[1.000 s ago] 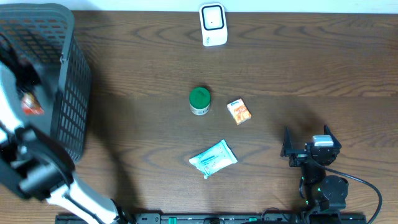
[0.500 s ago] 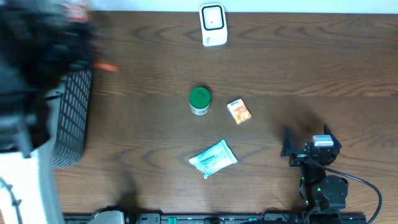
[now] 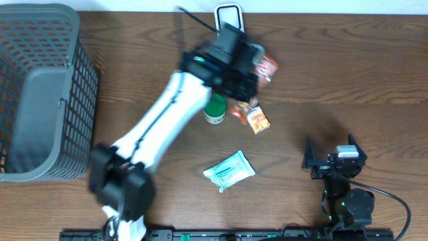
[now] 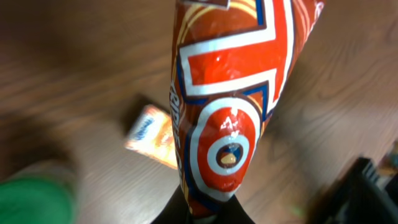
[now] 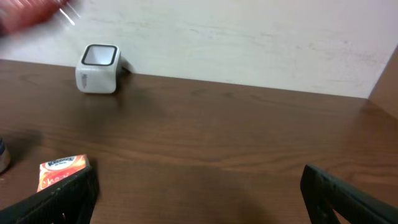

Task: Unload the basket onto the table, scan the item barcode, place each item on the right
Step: 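Bring chocolate bar under scanner with left gripper and lower it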

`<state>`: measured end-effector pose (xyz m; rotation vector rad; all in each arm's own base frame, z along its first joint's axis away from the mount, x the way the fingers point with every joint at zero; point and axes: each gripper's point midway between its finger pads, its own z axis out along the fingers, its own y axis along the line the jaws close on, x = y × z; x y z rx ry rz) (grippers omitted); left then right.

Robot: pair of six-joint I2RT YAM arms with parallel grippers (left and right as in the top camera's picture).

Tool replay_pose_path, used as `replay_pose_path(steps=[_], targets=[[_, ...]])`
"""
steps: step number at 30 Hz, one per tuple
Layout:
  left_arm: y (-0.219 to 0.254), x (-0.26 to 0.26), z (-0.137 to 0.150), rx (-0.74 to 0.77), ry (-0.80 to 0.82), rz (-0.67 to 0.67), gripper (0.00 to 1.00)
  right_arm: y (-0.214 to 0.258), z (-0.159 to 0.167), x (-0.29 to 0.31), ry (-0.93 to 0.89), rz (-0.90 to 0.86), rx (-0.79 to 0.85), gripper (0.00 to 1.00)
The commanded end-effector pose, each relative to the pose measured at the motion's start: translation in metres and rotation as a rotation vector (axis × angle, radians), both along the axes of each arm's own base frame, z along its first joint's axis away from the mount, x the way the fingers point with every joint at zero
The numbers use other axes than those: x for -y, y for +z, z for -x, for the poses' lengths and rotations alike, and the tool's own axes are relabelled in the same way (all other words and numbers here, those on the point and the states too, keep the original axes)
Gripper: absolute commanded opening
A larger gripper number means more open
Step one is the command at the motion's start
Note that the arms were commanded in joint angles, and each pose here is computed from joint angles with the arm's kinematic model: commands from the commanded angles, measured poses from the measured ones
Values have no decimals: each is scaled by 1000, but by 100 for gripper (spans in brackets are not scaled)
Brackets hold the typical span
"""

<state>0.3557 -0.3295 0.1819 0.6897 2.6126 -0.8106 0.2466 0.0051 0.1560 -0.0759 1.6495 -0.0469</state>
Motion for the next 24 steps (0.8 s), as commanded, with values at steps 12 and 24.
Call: replay_pose_path(steps=[12, 24], targets=[[-101, 99, 7, -170, 84, 60, 9, -1, 0, 3, -13, -15, -2, 99], [-13, 97, -8, 108, -28, 121, 98, -1, 0, 3, -13, -15, -2, 99]])
